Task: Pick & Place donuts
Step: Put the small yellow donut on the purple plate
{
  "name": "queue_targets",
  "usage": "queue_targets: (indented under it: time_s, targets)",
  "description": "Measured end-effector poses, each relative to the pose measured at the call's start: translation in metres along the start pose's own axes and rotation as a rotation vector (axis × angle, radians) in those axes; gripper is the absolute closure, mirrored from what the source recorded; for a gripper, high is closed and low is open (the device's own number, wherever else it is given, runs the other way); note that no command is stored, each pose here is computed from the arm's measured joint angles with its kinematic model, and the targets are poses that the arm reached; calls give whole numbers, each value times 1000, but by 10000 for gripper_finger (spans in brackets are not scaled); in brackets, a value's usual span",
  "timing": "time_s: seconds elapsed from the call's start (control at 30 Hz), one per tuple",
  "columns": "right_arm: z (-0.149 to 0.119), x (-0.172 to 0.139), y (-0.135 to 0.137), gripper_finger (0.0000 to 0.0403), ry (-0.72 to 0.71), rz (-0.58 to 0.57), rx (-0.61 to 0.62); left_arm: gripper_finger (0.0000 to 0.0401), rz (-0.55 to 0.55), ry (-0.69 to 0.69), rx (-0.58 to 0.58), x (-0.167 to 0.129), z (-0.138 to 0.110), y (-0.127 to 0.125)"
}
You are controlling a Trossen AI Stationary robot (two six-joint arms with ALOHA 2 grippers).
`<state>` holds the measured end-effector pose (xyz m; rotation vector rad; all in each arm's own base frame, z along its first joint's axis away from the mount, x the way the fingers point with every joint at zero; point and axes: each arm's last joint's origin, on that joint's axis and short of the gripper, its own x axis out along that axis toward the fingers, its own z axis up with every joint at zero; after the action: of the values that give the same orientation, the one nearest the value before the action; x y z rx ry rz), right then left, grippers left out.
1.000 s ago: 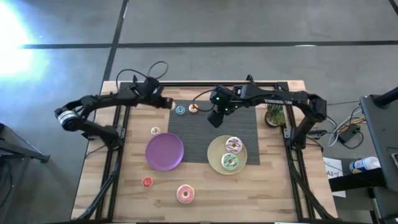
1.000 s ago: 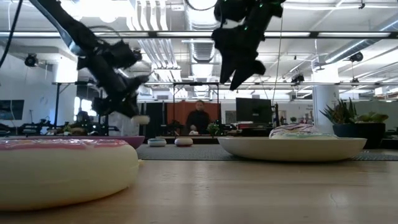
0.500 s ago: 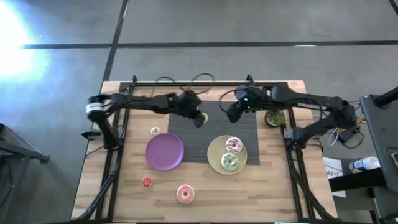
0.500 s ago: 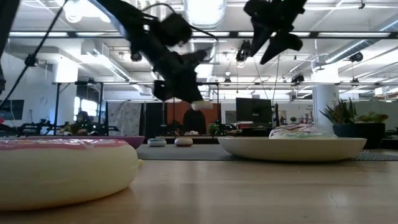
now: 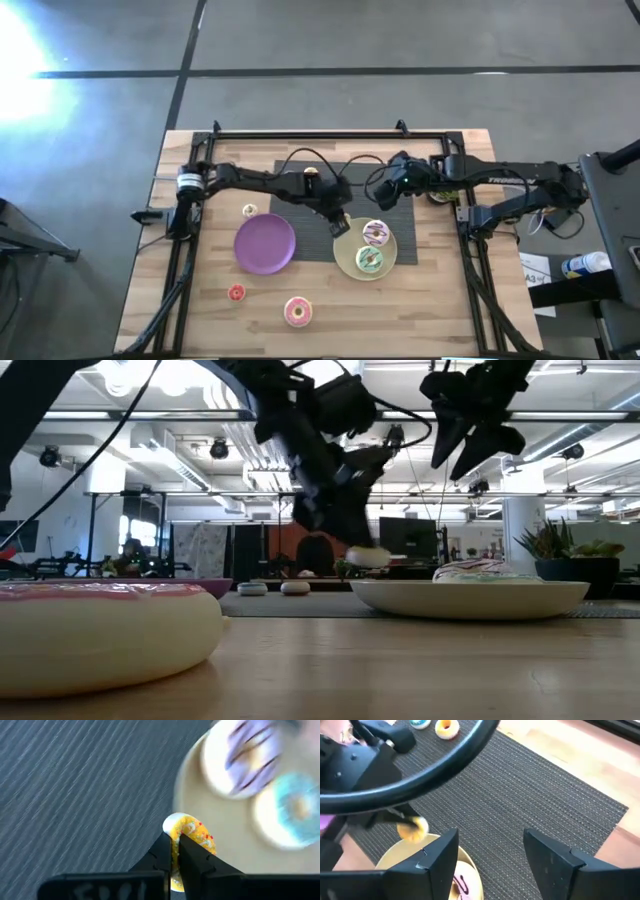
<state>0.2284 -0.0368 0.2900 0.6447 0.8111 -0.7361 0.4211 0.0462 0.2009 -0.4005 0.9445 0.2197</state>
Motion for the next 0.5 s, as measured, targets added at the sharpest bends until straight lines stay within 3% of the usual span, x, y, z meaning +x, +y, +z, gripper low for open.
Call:
queue_targets:
  time_s: [0.13, 0.23, 0.5]
  targets:
    - [-3, 2, 2, 188, -1, 10, -8, 401, 83, 103, -19, -13, -16, 12]
    - [-3, 3, 4, 189, -18, 29, -16, 401, 85, 96, -44, -31, -32, 16]
    - [1, 5, 8, 188, -69, 85, -17, 401, 114, 55, -281, -76, -116, 22]
